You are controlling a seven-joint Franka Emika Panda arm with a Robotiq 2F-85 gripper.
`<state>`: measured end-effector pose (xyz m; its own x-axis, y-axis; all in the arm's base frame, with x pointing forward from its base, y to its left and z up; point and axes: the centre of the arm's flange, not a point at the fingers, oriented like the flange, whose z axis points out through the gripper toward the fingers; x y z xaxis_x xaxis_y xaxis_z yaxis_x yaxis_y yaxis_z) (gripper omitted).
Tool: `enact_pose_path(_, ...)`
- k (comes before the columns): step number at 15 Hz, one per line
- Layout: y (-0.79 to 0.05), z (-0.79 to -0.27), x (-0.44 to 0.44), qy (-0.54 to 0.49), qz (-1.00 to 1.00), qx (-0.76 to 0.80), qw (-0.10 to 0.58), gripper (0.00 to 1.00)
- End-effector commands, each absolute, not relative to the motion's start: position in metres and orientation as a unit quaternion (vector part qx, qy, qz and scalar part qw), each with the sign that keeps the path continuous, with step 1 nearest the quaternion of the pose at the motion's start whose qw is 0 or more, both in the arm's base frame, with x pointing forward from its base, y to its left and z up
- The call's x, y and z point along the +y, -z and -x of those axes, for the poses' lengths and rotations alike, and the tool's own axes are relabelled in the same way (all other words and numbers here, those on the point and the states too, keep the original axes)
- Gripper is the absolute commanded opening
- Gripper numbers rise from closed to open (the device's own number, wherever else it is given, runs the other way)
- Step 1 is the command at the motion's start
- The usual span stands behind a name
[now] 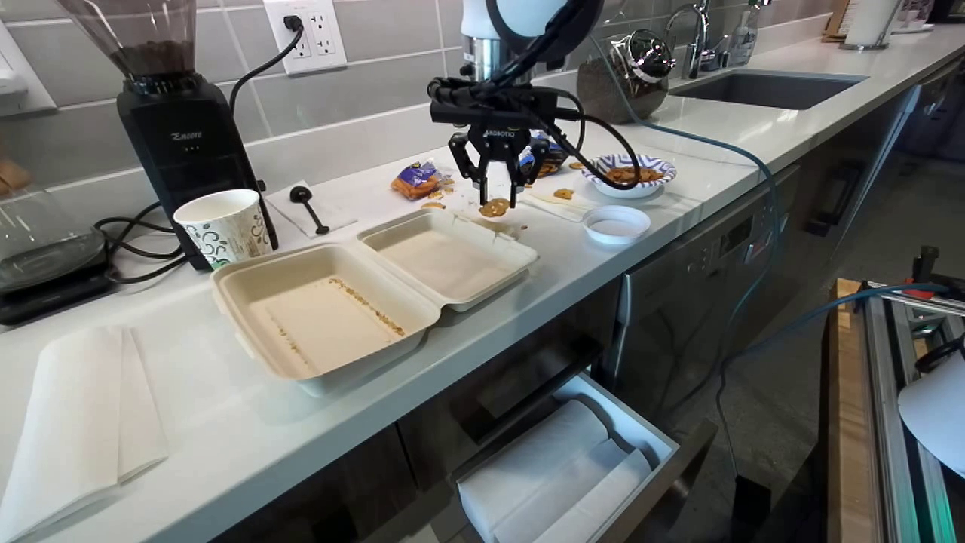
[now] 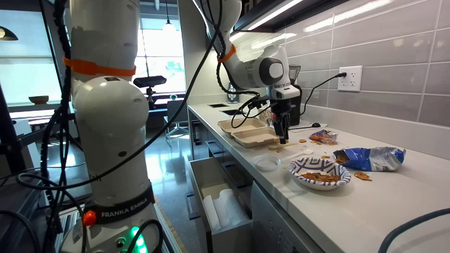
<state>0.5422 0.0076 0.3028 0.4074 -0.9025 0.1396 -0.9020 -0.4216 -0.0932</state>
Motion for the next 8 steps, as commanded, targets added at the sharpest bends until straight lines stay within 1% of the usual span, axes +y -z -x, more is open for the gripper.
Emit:
enact_pose_path(1,-0.3021,-0.5282,0.0164,0.095,0.837,0.539,0.005,0.23)
enact_pose_path(8,-0.2996,-0.5269,0.0194,0.091,0.838,0.538,0.005,0.21)
